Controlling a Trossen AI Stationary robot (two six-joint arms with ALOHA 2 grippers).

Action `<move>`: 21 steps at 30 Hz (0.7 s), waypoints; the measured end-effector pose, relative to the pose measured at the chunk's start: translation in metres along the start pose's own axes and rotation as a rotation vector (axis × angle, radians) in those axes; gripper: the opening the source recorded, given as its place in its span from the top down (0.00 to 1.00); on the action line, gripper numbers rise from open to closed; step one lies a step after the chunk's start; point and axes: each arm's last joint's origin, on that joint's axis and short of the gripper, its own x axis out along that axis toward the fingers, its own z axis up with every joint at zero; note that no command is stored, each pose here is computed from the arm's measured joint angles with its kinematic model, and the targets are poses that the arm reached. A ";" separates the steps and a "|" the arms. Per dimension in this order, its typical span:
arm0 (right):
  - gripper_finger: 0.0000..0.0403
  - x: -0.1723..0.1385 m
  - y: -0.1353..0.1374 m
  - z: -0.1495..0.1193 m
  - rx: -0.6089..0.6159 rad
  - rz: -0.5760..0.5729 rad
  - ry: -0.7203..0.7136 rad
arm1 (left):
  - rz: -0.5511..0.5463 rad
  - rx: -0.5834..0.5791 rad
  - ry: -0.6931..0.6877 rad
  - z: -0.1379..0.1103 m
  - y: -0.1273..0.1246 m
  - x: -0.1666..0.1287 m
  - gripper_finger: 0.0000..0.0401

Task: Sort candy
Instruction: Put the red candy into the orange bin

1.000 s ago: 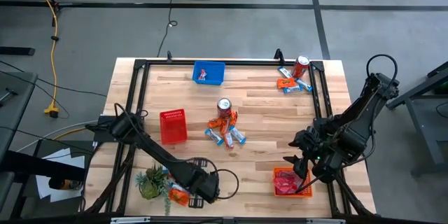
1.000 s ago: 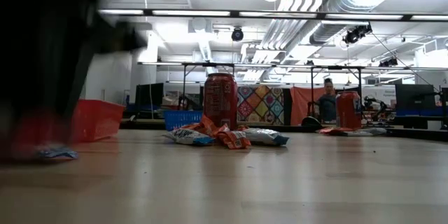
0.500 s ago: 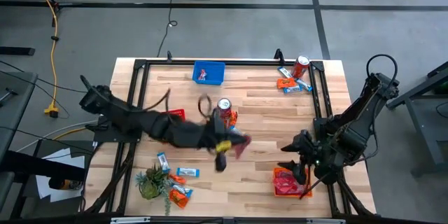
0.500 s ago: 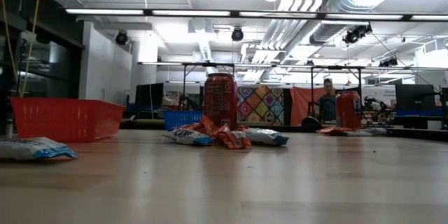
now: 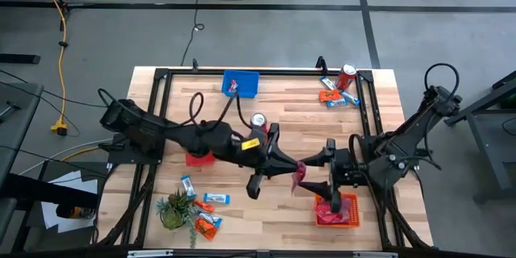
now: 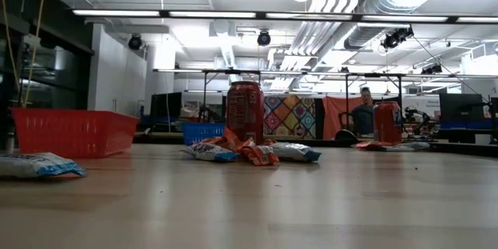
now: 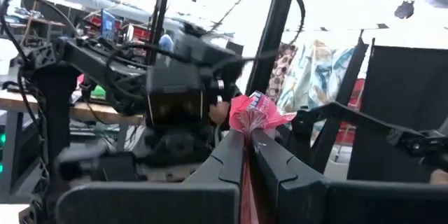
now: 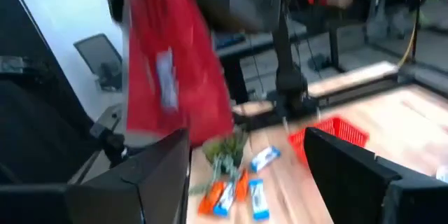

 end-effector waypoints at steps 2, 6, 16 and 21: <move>0.31 0.001 0.001 0.005 -0.014 0.012 -0.041 | -0.002 0.000 -0.008 0.001 -0.001 0.000 1.00; 0.31 0.005 -0.001 0.013 -0.004 0.077 -0.075 | 0.015 0.001 -0.018 0.003 0.000 -0.001 1.00; 0.31 0.011 -0.002 0.023 0.060 0.271 -0.096 | 0.076 0.066 -0.002 0.002 0.008 -0.001 1.00; 0.31 0.010 -0.001 0.025 0.049 0.302 -0.114 | 0.088 0.067 0.004 0.002 0.009 -0.001 1.00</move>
